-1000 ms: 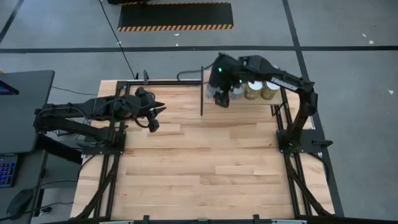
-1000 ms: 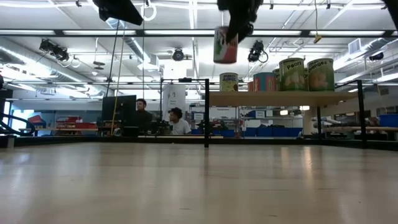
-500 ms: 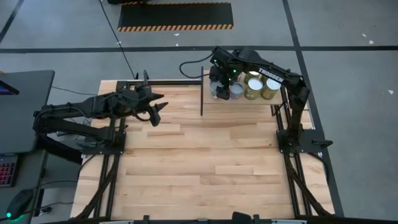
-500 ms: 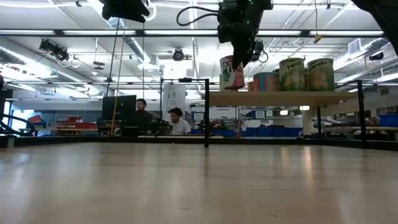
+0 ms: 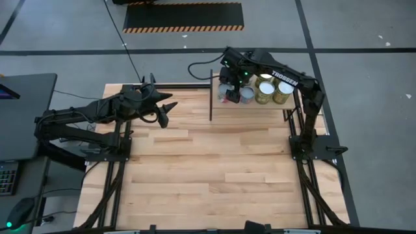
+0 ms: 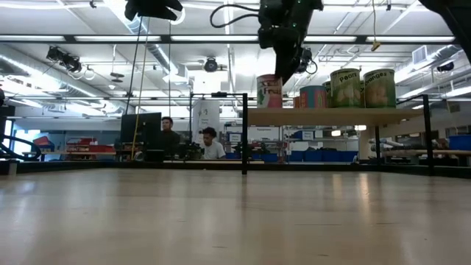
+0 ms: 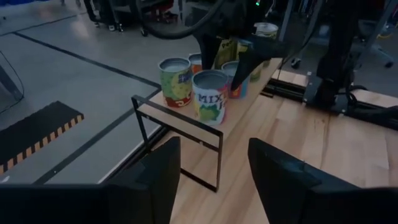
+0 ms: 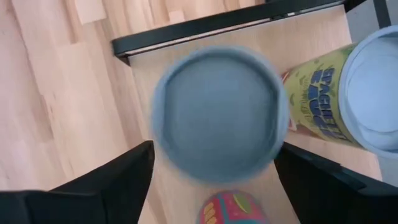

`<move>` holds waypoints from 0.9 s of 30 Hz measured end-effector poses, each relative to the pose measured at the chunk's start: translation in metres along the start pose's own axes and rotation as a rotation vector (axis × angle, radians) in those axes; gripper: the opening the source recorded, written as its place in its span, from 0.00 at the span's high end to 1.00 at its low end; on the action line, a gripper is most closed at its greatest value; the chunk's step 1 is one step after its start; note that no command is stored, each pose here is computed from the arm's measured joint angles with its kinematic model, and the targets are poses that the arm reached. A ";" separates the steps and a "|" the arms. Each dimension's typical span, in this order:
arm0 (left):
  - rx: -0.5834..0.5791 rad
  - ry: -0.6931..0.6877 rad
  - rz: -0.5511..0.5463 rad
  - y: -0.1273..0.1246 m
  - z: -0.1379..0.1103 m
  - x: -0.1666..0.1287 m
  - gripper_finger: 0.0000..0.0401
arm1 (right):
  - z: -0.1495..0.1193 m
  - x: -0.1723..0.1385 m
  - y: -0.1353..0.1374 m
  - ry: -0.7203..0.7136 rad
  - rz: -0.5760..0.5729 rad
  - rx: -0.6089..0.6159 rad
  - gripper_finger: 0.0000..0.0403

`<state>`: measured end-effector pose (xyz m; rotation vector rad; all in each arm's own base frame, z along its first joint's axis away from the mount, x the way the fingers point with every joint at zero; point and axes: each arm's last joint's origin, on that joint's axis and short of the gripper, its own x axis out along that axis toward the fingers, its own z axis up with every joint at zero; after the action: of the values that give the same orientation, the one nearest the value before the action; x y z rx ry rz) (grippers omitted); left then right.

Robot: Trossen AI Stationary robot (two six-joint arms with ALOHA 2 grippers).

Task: Pick and place cans onto a shelf
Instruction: Put the small canned mixed fruits on the shelf, then adjust the cans on the shelf

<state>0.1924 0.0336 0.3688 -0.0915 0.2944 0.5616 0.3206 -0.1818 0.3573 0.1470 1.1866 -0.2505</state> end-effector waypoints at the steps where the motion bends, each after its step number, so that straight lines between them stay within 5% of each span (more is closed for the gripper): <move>1: 0.005 -0.001 -0.001 0.000 0.000 0.000 0.52 | -0.001 -0.002 0.001 -0.002 0.003 -0.002 0.17; 13: -0.001 -0.009 -0.053 0.000 0.001 -0.004 0.52 | -0.022 -0.042 0.004 0.103 0.013 0.085 0.26; 27: -0.024 -0.009 -0.053 0.000 0.001 -0.004 0.52 | -0.036 -0.016 -0.018 0.221 -0.004 0.220 0.98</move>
<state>0.1899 0.0316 0.3712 -0.1197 0.2762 0.5128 0.2779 -0.1882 0.3592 0.3718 1.3765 -0.3757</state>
